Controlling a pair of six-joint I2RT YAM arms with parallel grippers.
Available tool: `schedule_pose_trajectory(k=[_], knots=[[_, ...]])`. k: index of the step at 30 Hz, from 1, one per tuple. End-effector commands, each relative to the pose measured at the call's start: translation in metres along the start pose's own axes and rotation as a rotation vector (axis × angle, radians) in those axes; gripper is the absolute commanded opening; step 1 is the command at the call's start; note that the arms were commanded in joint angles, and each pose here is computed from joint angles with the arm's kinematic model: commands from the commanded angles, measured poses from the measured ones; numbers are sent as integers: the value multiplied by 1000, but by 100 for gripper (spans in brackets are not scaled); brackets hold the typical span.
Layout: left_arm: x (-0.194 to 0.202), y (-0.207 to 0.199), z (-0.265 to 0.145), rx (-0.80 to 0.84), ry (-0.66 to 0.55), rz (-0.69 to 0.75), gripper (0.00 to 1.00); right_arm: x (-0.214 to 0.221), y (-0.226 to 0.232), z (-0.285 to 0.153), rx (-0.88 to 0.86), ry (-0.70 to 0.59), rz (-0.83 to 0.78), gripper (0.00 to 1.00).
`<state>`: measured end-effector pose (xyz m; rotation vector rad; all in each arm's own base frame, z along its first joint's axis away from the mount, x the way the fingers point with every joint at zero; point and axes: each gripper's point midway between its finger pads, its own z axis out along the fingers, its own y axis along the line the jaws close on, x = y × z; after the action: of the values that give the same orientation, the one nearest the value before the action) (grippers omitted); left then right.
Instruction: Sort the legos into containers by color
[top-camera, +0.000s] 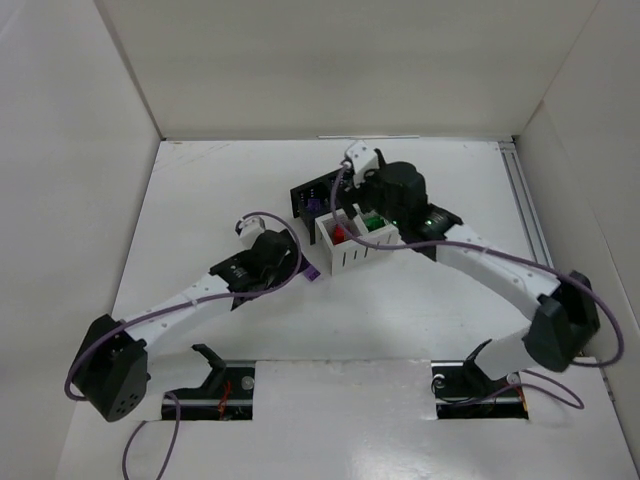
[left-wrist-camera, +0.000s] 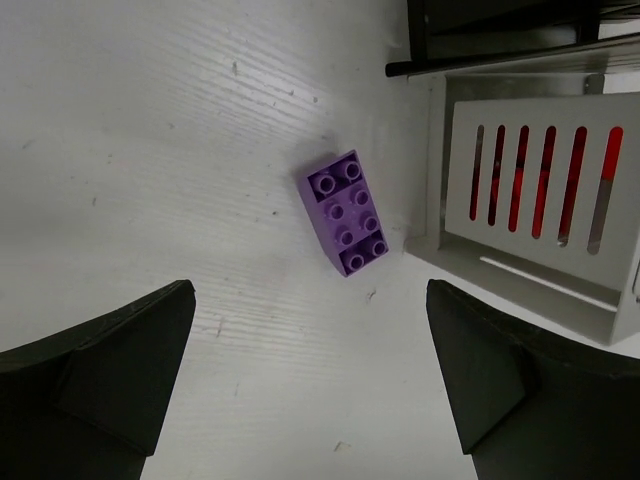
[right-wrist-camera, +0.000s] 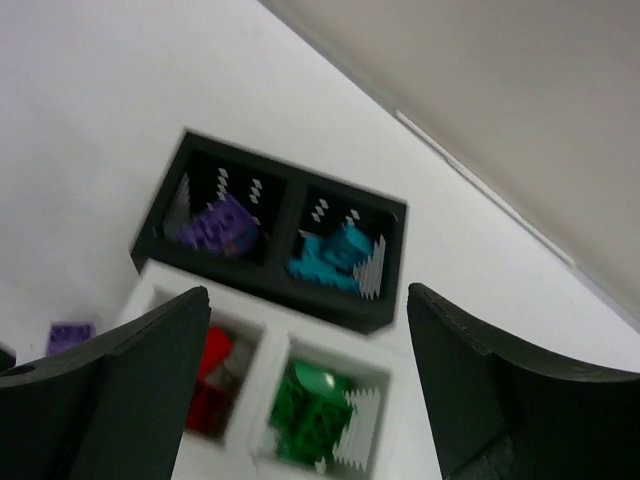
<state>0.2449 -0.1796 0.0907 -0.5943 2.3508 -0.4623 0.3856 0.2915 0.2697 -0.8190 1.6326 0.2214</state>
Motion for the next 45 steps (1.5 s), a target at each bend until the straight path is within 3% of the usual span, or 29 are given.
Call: schedule_pose_trajectory(k=[1,8,14,19,24,28,34,36,42,45], knots=[[-16,-33,5,50,-29,-77,100,18,-31,-45,126,-2,49,85],[-6,-37,43,-62,48,-137,91,65,-65,-125,256,-18,138,87],[4,-30,67,-133,100,-142,71,78,-91,-172,384,5,155,88],[8,-26,81,-176,100,-165,69,84,-101,-186,425,20,138,90],[11,-11,88,-319,82,-104,68,101,-102,-185,429,70,118,90],[15,-5,84,-381,78,-95,60,109,-102,-183,432,91,120,90],[20,15,72,-434,66,-80,24,106,-107,-193,470,72,121,90],[21,13,66,-433,66,-92,19,108,-107,-195,483,72,130,90],[0,15,34,-430,-20,-88,18,108,-108,-201,495,63,130,90],[-37,-11,10,-346,-119,-113,18,110,-108,-206,508,63,131,90]])
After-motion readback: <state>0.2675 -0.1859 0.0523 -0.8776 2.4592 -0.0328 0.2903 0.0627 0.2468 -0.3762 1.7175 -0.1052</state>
